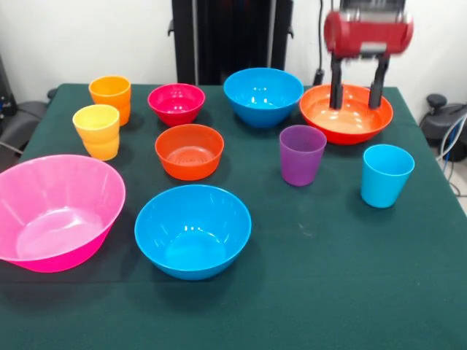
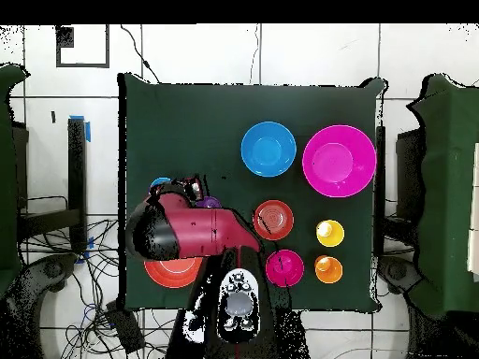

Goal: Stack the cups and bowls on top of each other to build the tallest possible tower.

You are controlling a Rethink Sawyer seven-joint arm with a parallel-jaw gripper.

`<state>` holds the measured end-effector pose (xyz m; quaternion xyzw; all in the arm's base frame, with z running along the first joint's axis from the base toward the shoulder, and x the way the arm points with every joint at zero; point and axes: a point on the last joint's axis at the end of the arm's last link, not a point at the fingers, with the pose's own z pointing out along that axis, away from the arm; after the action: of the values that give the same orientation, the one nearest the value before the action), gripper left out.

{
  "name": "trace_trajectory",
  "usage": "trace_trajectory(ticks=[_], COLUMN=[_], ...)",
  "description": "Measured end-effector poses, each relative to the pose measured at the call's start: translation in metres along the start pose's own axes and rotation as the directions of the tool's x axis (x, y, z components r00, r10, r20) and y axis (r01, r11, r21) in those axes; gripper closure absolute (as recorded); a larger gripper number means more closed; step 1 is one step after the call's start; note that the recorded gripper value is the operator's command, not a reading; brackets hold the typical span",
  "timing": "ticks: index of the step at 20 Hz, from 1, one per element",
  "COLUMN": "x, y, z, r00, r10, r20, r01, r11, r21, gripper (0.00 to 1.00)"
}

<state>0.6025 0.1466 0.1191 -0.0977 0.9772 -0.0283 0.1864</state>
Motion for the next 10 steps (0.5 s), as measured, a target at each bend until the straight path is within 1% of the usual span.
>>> trace_trajectory(ticks=[3,5,6,7,9,10], x=[0.013,0.023,0.029,0.030,0.032,0.030], y=[0.003,0.004,0.004,0.004,0.004,0.002], z=[0.025,0.035,0.038,0.038,0.030,0.021], r00=[1.0000,0.9999,0.9996,0.9995,0.9990,0.9986], r10=[-0.008,-0.011,-0.013,-0.014,-0.017,-0.019], r20=[0.002,-0.010,-0.024,-0.028,-0.041,-0.049], r01=[0.008,0.011,0.013,0.014,0.018,0.020], r11=[1.0000,0.9999,0.9999,0.9999,0.9998,0.9997], r21=[-0.001,-0.002,0.001,0.002,0.008,0.015], gripper=[0.00,0.00,0.00,0.00,0.00,0.00])
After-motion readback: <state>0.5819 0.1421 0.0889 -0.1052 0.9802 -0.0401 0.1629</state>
